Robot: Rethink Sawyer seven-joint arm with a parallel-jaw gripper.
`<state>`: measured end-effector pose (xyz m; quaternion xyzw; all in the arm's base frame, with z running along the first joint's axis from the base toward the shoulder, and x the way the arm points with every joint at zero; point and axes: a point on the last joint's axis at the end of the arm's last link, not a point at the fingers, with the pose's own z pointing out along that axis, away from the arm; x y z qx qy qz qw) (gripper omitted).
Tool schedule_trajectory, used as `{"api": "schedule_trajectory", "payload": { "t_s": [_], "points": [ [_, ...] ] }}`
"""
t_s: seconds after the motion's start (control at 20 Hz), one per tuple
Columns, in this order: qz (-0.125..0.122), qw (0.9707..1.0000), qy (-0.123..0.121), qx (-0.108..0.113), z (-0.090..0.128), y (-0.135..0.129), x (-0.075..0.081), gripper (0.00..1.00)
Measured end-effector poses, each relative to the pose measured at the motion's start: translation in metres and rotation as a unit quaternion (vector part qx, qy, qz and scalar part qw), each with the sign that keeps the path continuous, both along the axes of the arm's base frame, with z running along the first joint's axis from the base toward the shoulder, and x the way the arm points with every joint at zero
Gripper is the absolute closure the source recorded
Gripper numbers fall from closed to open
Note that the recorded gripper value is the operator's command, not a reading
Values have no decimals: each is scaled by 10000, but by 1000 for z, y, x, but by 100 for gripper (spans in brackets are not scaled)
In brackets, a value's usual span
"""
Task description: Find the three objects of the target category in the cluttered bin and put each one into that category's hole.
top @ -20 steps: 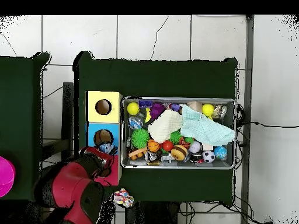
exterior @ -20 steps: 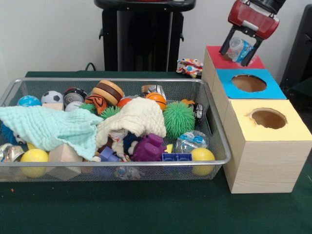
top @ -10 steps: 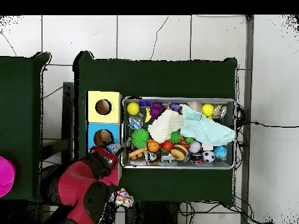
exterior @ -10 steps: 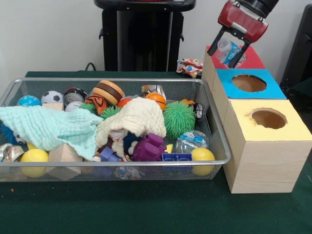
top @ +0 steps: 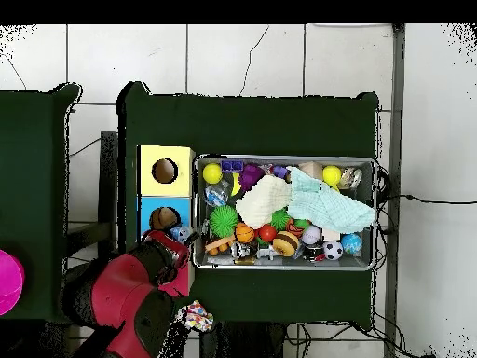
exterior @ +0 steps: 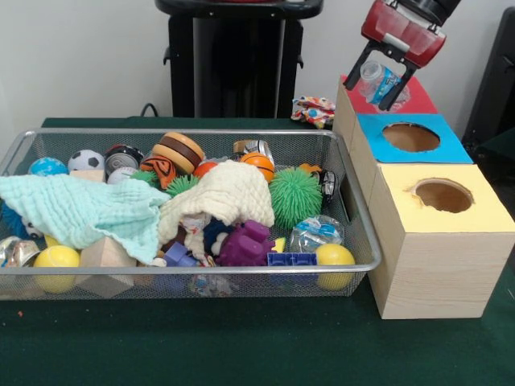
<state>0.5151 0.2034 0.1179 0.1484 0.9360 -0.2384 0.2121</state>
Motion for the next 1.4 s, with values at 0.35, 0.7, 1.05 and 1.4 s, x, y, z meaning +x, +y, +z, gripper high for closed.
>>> {"api": "schedule_trajectory", "payload": {
  "t_s": [0.35, 0.7, 1.05, 1.4],
  "points": [
    [-123, 9998, -124, 40, 2, 4, 4, 0],
    [-227, 9994, -228, -83, -8, 11, 2, 0],
    [-291, 9988, -298, -272, -24, 16, -4, 0],
    [-380, 9976, -412, -398, -31, 17, -5, 0]
  ]
}}
